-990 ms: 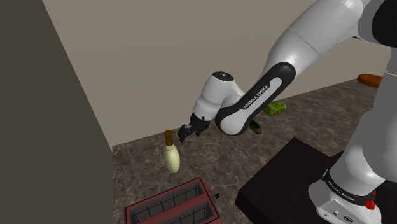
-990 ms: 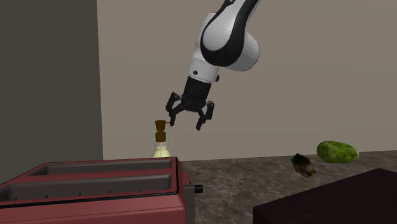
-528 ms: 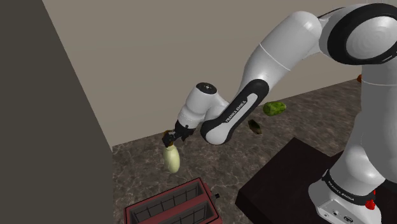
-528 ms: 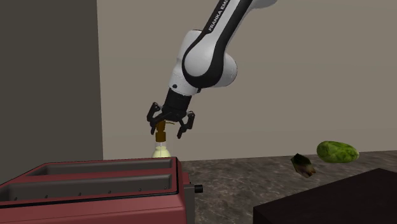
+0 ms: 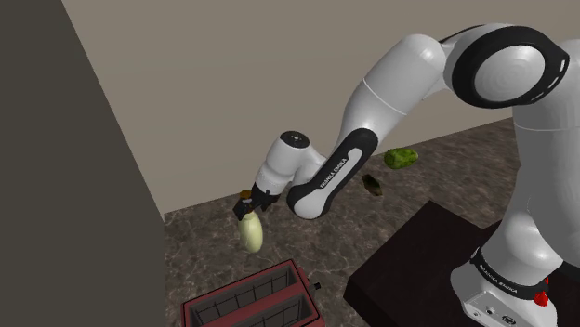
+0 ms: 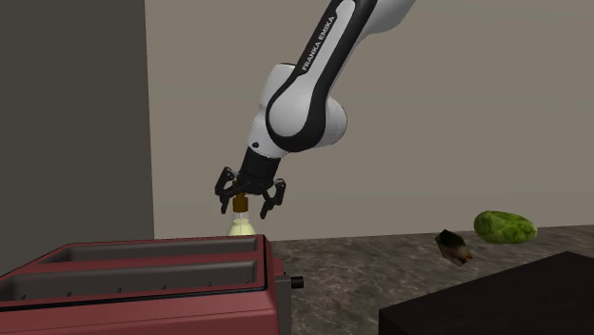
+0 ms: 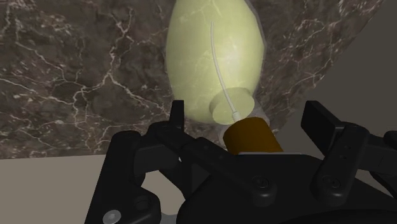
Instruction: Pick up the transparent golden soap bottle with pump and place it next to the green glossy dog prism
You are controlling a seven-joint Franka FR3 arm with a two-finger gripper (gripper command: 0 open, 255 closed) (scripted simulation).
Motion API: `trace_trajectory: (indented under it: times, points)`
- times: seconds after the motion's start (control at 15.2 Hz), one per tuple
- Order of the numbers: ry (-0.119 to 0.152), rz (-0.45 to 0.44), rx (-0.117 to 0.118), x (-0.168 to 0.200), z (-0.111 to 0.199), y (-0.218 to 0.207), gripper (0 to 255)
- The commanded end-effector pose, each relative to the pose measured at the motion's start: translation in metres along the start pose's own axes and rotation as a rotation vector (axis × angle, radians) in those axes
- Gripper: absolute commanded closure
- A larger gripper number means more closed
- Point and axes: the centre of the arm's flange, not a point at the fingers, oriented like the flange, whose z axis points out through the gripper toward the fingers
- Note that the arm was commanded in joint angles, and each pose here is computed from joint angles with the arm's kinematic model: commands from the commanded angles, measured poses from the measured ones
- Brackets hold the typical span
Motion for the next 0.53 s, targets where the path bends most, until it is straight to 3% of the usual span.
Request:
trace_trajectory:
  times: [0.0,0.26,0.33,0.46]
  points:
    - [0.000,0.000,0.000,-0.0002,0.0011,-0.0003,0]
    - [0.000,0.000,0.000,-0.0002,0.0011,-0.0003,0]
    - [0.000,0.000,0.000,-0.0002,0.0011,-0.0003,255]
    - [0.000,0.000,0.000,-0.0002,0.0011,-0.0003,255]
